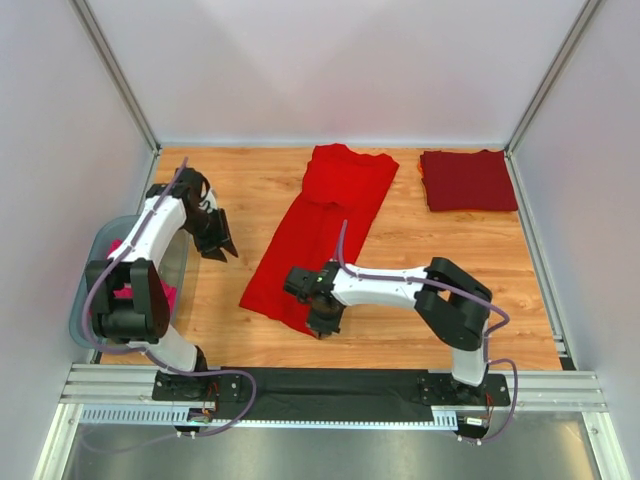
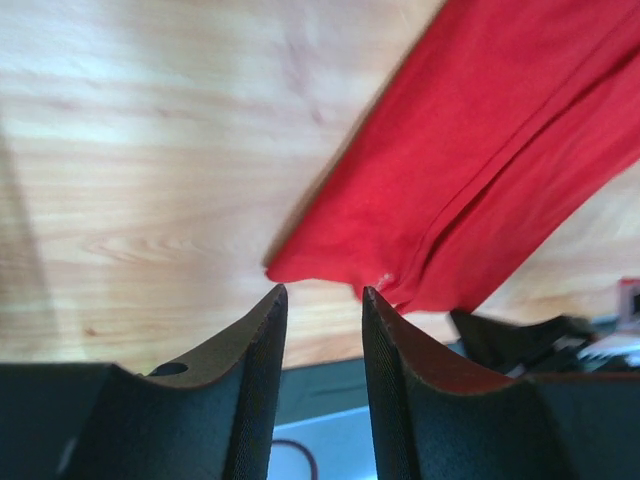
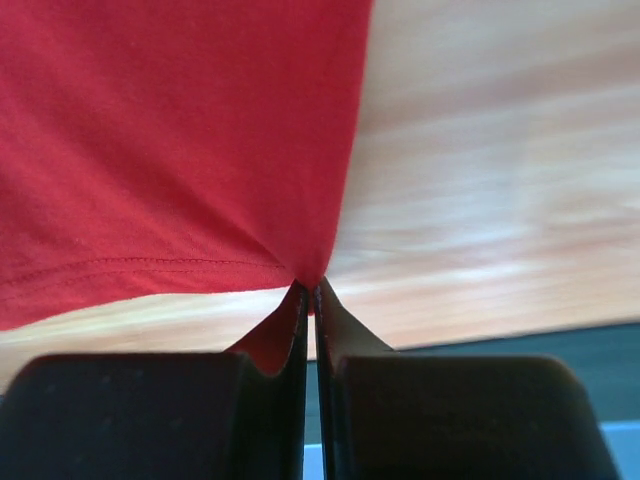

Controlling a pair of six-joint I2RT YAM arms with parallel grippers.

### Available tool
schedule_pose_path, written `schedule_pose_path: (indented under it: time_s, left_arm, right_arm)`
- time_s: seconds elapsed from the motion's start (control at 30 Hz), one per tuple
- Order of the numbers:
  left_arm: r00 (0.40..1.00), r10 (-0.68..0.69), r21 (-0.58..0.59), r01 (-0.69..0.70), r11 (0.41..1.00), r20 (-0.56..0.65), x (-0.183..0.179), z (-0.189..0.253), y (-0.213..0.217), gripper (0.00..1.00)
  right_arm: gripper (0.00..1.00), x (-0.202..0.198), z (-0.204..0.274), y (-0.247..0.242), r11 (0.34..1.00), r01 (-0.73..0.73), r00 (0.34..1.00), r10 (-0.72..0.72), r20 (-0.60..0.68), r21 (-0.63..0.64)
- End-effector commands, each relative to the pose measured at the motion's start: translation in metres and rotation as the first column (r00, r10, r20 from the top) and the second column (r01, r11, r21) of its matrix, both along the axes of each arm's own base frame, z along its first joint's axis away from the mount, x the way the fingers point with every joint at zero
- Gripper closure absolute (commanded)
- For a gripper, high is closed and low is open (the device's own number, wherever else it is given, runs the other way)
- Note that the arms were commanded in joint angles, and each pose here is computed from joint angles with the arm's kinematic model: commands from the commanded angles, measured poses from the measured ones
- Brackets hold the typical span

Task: Fold and stack the t-shirts
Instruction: Fold the tshirt

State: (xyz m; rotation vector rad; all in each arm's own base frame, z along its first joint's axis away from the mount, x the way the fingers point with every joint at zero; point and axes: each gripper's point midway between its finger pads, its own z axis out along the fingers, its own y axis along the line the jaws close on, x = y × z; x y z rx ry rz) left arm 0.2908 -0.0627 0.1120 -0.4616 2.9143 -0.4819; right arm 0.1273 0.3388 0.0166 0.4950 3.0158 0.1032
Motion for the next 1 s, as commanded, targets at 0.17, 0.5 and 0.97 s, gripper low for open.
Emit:
schedule_pose_path:
  time_s: [0.17,0.5,0.97]
  left_arm:
    - [0.958,-0.283,-0.091,0.278,0.956,-0.043,-0.090,-0.002,-0.068,0.54]
    - [0.940,-0.321,-0.238,0.287,0.928,-0.116,-0.150,-0.034,-0.116,0.47]
    - [0.926,-0.343,-0.295,0.287,0.912,-0.159,-0.174,-0.062,-0.147,0.44]
  right_arm:
    - [0.99,-0.044,0.003,-0.102,0.981,-0.140,0.990,0.139,-0.018,-0.134]
    - [0.83,-0.063,0.013,-0.121,0.974,-0.226,0.974,0.225,0.031,0.032]
    - [0.48,-0.063,0.024,-0.125,0.943,-0.261,0.965,0.254,0.061,0.206]
